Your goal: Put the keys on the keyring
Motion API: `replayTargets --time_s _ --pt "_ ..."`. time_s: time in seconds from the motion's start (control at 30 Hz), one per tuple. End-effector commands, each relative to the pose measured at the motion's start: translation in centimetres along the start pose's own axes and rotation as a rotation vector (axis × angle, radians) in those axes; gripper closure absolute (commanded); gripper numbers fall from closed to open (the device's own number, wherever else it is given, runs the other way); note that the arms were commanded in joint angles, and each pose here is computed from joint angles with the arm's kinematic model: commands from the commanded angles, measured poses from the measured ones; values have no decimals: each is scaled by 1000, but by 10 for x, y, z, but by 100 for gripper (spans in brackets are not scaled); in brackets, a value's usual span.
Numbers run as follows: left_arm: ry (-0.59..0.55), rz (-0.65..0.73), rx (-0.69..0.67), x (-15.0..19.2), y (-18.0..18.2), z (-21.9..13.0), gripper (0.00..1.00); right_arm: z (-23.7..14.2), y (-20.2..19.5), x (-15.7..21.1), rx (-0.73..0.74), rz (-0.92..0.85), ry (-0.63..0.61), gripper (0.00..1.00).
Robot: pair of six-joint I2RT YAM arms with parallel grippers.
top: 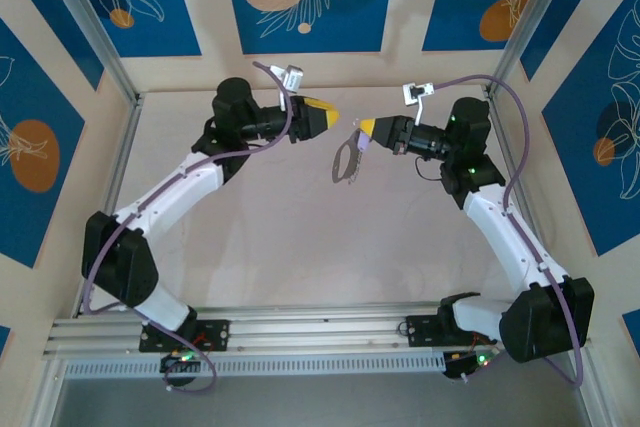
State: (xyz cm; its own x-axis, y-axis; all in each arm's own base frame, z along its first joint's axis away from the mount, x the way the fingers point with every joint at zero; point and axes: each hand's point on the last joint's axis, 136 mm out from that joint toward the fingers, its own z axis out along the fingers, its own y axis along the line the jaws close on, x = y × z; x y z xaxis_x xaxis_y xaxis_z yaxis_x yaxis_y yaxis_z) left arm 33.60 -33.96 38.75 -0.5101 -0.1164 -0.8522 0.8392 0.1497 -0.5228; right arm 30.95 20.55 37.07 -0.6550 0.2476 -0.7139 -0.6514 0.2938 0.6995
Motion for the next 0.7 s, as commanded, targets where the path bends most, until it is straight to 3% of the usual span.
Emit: replayTargets --time_s 0.0,0.43,0.67 --pt "26 4 51 -8 -6 5 55 -8 16 0 -47 -46 19 100" --pt "81 34 184 -25 -27 11 52 3 18 -25 -116 -78 58 100" --pt "92 45 204 -28 -17 5 50 8 13 -31 -141 -89 96 100"
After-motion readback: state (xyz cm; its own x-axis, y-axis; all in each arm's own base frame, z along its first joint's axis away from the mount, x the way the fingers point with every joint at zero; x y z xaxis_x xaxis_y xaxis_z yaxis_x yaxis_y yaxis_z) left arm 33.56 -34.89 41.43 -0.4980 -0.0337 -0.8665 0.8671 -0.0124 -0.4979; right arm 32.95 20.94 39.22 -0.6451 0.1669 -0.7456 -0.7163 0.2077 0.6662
